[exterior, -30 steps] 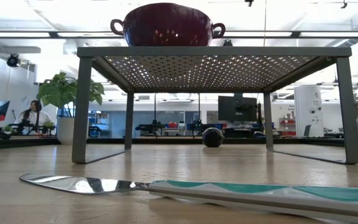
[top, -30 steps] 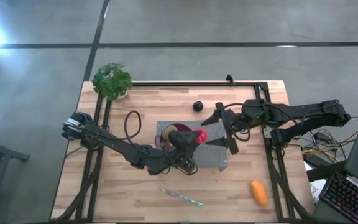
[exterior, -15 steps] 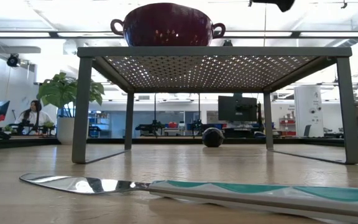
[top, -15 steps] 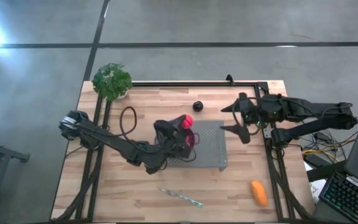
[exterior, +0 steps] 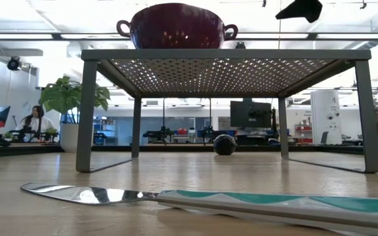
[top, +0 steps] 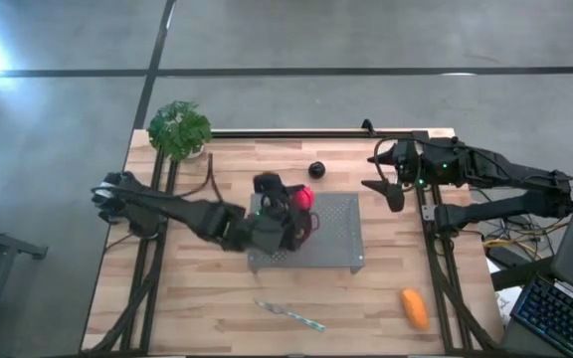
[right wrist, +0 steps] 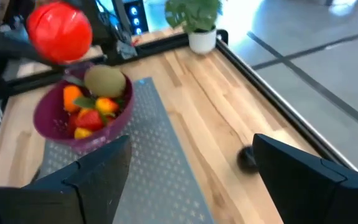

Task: Pick & Place Fruit
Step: Put the tomato into the purple strainer bowl

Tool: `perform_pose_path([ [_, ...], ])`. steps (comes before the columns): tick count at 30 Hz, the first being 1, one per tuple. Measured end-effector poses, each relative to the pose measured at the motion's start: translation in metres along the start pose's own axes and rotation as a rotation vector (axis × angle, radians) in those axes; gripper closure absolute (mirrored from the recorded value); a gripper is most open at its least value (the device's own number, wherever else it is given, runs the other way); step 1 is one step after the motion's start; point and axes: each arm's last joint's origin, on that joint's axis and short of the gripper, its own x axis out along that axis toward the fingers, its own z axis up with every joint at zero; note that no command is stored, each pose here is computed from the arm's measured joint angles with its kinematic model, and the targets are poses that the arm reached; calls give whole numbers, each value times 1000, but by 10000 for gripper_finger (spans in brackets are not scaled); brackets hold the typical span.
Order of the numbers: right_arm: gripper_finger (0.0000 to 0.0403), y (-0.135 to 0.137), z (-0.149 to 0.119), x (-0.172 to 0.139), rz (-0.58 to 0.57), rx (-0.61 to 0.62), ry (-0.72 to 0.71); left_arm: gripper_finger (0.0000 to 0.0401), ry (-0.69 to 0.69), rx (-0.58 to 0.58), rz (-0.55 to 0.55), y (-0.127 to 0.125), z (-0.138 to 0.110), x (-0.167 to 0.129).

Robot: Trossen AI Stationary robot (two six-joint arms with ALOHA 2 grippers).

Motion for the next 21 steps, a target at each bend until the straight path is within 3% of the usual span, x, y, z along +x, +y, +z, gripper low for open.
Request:
perform_pose_path([
  [7, 88, -4, -2, 0, -27, 0, 25, 133, 204, -320, -278, 32, -13, 7],
  [10, 93, -6, -2, 0, -38, 2, 23, 133, 270, -397, -376, 41, -20, 17],
  [14, 99, -8, -1, 0, -50, 0, 23, 133, 312, -418, -431, 48, -26, 26],
  [21, 102, -10, -2, 0, -58, -5, 28, 133, 327, -374, -431, 49, -30, 32],
])
